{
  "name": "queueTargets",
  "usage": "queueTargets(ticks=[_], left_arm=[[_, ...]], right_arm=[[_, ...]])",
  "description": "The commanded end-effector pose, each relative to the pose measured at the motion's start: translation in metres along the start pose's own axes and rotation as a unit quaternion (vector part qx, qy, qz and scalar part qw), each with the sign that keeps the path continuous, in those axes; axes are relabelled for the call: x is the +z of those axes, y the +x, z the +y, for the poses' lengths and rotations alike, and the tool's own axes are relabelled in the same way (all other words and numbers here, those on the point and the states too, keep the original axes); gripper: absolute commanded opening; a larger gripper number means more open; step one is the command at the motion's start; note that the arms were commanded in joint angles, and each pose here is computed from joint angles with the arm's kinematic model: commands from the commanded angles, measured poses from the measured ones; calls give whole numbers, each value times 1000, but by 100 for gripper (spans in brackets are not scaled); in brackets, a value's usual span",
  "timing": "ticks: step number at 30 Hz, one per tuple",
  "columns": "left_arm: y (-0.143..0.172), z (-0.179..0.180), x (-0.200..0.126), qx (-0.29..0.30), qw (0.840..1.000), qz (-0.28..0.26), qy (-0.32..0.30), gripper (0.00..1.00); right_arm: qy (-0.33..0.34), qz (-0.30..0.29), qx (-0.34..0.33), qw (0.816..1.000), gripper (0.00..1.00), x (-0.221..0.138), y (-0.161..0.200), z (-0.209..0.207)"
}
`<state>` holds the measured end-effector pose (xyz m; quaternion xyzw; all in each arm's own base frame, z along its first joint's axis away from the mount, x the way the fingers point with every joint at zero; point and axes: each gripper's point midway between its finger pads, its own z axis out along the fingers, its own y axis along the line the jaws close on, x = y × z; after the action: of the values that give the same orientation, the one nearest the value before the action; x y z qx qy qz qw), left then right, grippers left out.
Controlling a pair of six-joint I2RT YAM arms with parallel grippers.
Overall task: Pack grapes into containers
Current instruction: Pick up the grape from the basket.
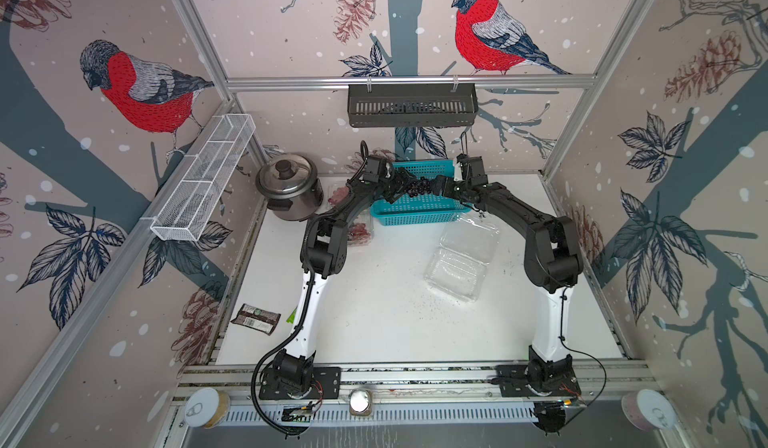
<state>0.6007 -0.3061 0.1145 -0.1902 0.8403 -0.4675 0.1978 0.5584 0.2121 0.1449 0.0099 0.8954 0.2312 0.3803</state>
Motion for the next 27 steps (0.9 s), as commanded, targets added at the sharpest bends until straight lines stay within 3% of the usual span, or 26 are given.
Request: queueTargets(ticks=[1, 13, 27], left_arm=[[-9, -5, 7, -28, 999, -18, 22, 87], [-10, 25, 41, -76, 997, -22, 16, 83], [-11, 38, 49, -91, 995, -24, 19, 82]], right_arm=[[-17, -10, 11, 1000, 100, 0, -7, 1], [-38, -20, 16, 999, 100, 10, -10, -1], [-81, -13, -58, 995, 100, 68, -7, 18]])
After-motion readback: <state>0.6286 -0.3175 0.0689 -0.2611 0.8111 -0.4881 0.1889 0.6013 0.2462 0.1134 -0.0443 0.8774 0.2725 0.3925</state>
